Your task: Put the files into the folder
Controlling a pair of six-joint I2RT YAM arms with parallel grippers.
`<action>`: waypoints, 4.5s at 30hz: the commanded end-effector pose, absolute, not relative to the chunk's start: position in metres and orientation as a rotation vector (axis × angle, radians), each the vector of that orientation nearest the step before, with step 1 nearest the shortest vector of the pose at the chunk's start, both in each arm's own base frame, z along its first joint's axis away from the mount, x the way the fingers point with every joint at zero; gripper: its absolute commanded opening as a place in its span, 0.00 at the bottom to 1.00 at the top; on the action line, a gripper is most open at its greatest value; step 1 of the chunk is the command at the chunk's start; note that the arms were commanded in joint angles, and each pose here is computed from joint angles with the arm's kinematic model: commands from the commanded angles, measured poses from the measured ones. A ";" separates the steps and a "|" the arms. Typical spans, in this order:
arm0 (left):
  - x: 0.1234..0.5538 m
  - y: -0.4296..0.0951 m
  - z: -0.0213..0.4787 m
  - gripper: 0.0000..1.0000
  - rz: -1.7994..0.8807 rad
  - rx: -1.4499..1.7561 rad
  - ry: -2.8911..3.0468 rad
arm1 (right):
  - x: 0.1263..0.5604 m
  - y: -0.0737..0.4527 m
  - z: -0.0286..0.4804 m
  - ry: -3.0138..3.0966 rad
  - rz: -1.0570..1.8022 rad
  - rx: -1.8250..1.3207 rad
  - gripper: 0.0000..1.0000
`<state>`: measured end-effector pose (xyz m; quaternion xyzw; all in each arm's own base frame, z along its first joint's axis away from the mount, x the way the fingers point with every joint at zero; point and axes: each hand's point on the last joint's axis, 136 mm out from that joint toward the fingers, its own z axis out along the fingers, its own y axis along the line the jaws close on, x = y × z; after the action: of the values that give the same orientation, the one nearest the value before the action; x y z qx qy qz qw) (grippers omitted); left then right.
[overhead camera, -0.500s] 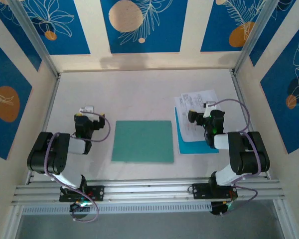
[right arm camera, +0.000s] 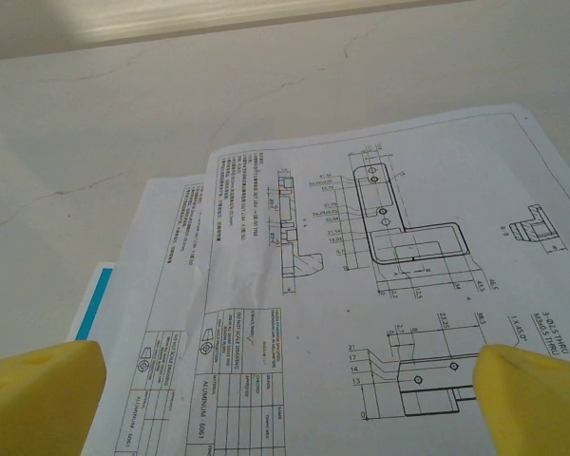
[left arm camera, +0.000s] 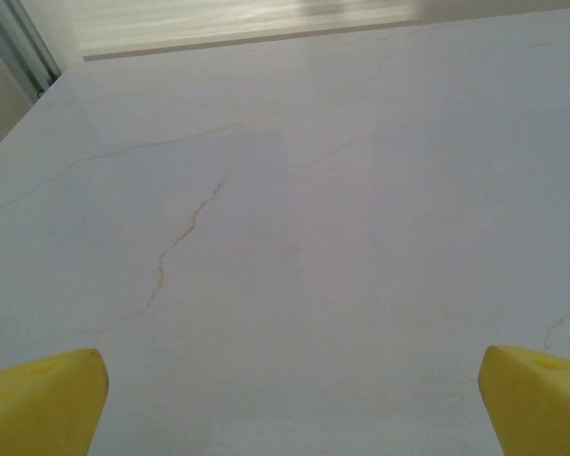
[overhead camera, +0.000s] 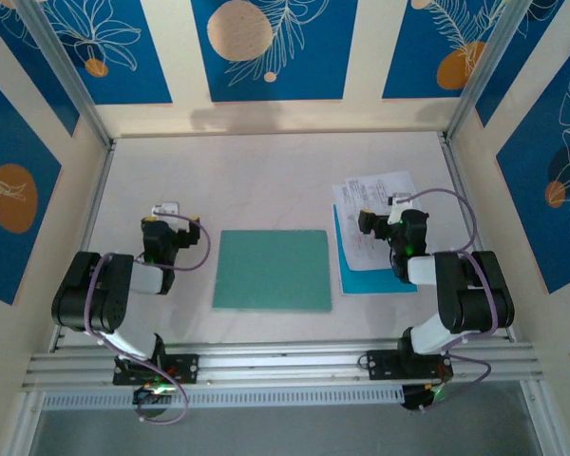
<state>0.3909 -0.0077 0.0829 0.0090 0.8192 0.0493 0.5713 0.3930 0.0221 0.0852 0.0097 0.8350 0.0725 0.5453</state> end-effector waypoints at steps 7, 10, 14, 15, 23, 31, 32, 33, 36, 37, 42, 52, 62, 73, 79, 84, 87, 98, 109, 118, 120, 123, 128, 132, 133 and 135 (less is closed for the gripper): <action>0.395 -0.009 0.092 1.00 0.105 0.028 1.897 | 0.397 0.020 0.094 1.943 0.145 0.016 0.99; 0.394 -0.009 0.092 1.00 0.106 0.028 1.896 | 0.397 0.020 0.094 1.944 0.146 0.019 0.99; 0.391 -0.001 0.095 1.00 0.138 -0.016 1.874 | 0.396 0.023 0.098 1.935 0.156 0.003 0.99; 0.389 0.000 0.096 1.00 0.150 -0.027 1.862 | 0.398 0.024 0.103 1.936 0.149 -0.001 0.99; 0.384 -0.010 0.153 1.00 0.351 -0.002 1.817 | 0.407 0.022 0.176 1.889 0.094 0.088 0.99; 0.379 -0.021 0.264 1.00 -0.069 -0.652 1.889 | 0.379 0.002 0.223 2.132 0.441 1.144 0.99; 0.379 -0.026 0.261 1.00 -0.143 -0.729 1.907 | 0.390 0.020 0.220 2.197 0.629 1.081 0.92; 0.384 -0.038 0.256 1.00 -0.271 -0.762 1.937 | 0.397 0.036 0.220 2.224 0.794 1.028 0.86; 0.381 -0.084 0.245 1.00 -0.515 -0.795 2.097 | 0.390 0.062 0.227 2.303 0.759 0.921 0.82; 0.373 -0.098 0.239 1.00 -0.518 -0.798 2.169 | 0.387 0.073 0.232 2.325 0.726 0.838 0.82; 0.288 -0.143 0.189 1.00 -0.475 -0.957 2.526 | 0.357 0.126 0.227 2.512 0.643 0.561 0.80; 0.172 -0.190 0.122 0.98 -0.688 -1.519 2.599 | 0.302 0.189 0.178 2.726 0.725 0.271 0.75; 0.136 -0.231 0.072 0.90 -0.752 -1.803 2.543 | 0.290 0.203 0.163 2.800 0.762 0.217 0.70; 0.157 -0.254 0.039 0.58 -0.775 -1.856 2.466 | 0.287 0.204 0.166 2.804 0.761 0.175 0.70; 0.159 -0.256 0.028 0.49 -0.717 -1.881 2.459 | 0.282 0.203 0.163 2.818 0.757 0.169 0.70; 0.160 -0.243 0.022 0.31 -0.656 -1.885 2.416 | 0.280 0.202 0.158 2.830 0.758 0.172 0.70; 0.161 -0.235 0.019 0.24 -0.631 -1.892 2.384 | 0.279 0.202 0.156 2.835 0.759 0.174 0.70; 0.171 -0.183 0.016 0.16 -0.442 -1.815 2.355 | 0.284 0.203 0.150 2.848 0.771 0.190 0.69; 0.206 -0.136 0.016 0.31 -0.206 -1.364 2.692 | 0.285 0.204 0.136 2.917 0.760 0.236 0.69; 0.255 -0.122 0.021 0.37 -0.026 -0.814 2.878 | 0.293 0.214 0.117 2.995 0.803 0.294 0.69; 0.267 -0.120 0.022 0.37 0.007 -0.722 2.894 | 0.297 0.215 0.111 3.017 0.794 0.311 0.68; 0.286 -0.121 0.022 0.37 0.006 -0.629 2.898 | 0.311 0.213 0.098 3.037 0.777 0.367 0.68; 0.310 -0.135 0.023 0.42 -0.102 -0.580 2.885 | 0.349 0.209 0.080 3.030 0.733 0.451 0.64; 0.319 -0.144 0.027 0.47 -0.166 -0.588 2.870 | 0.380 0.206 0.069 3.015 0.675 0.481 0.64; 0.319 -0.146 0.027 0.49 -0.181 -0.593 2.871 | 0.386 0.207 0.067 3.018 0.658 0.471 0.64; 0.319 -0.148 0.027 0.52 -0.207 -0.609 2.870 | 0.396 0.208 0.059 3.035 0.616 0.462 0.64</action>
<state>0.3158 -0.1429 0.0304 -0.2092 0.9701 -0.0547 0.1100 0.3900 0.2090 0.0618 0.1504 0.9650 0.2146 0.0106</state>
